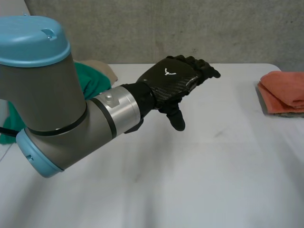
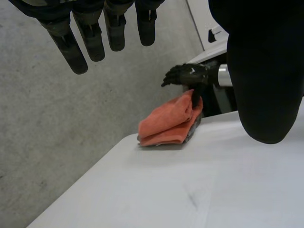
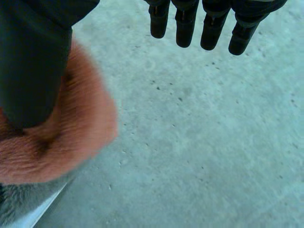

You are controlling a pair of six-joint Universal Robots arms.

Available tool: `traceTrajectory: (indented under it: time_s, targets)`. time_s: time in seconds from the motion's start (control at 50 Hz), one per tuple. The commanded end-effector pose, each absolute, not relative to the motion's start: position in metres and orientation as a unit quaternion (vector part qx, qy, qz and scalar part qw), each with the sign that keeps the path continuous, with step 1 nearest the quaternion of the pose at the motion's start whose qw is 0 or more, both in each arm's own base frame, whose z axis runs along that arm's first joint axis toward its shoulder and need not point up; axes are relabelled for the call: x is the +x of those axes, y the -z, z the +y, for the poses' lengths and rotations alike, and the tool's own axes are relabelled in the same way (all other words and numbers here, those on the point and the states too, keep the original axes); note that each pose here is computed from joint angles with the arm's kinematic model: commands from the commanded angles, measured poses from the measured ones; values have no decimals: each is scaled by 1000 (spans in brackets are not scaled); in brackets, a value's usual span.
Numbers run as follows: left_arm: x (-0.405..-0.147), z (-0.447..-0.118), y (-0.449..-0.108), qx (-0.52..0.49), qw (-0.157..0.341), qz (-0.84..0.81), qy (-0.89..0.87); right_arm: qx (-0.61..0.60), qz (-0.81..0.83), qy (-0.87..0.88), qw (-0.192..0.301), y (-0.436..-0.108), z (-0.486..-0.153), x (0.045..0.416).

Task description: Fold the laundry.

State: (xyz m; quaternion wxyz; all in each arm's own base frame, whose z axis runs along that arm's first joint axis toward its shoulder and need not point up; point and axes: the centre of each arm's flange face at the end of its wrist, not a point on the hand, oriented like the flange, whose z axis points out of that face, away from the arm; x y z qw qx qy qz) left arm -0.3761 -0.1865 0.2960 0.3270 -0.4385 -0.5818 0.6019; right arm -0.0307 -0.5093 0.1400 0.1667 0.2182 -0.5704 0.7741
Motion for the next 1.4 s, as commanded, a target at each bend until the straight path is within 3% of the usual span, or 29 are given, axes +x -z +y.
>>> traceTrajectory:
  time_s: [0.02,0.08,0.12,0.24,0.26,0.3,0.34,0.48,0.56,0.66,0.76,0.92,0.98,1.08,1.16,1.18,1.24,1.26,1.32,1.34,1.4]
  targets:
    - [-377,-178,-300,-443,333,-575,-602,152,-632,-749,130,-201,-467,-66]
    - [-376,-176,-303,-443,333,-572,-605,121,-671,-720,129,-212,-455,-84]
    - [-376,-175,-305,-443,334,-569,-607,100,-683,-706,156,-225,-451,-104]
    - [-375,-178,-324,-431,330,-542,-641,68,-668,-674,309,-271,-440,-135]
    - [-374,-179,-330,-425,326,-537,-652,71,-648,-677,340,-286,-439,-130]
    - [-368,-185,-351,-399,306,-519,-691,91,-619,-699,347,-304,-442,-108]
    - [-360,-194,-373,-359,279,-506,-733,128,-566,-751,316,-329,-447,-49]
    - [-315,-252,-400,-245,163,-524,-799,184,-478,-834,202,-353,-415,65]
    - [-264,-310,-390,-210,63,-551,-805,255,-475,-835,110,-331,-382,131]
    - [-220,-383,-326,-233,-60,-606,-758,329,-527,-784,3,-273,-330,198]
    - [-205,-426,-256,-292,-117,-635,-706,379,-577,-723,-18,-231,-296,217]
    - [-177,-480,-161,-348,-124,-625,-688,419,-623,-660,-16,-195,-271,216]
    - [-174,-491,-138,-350,-123,-616,-695,417,-634,-651,-16,-189,-269,213]
    - [-177,-502,-135,-345,-138,-588,-718,415,-644,-642,-17,-182,-266,209]
    - [-188,-494,-159,-334,-141,-573,-735,411,-650,-639,-13,-179,-267,204]
    - [-199,-483,-193,-326,-141,-551,-755,410,-652,-638,-12,-179,-267,203]
    - [-215,-460,-243,-309,-132,-517,-787,410,-650,-640,-12,-180,-268,203]
    - [-224,-445,-270,-297,-121,-495,-808,410,-649,-641,-11,-181,-268,203]
    - [-237,-421,-306,-278,-86,-469,-834,408,-647,-644,-8,-183,-269,203]
    - [-248,-400,-333,-263,-51,-452,-851,408,-646,-645,-8,-184,-269,203]
    - [-259,-367,-366,-240,7,-436,-867,405,-648,-645,-9,-185,-269,203]
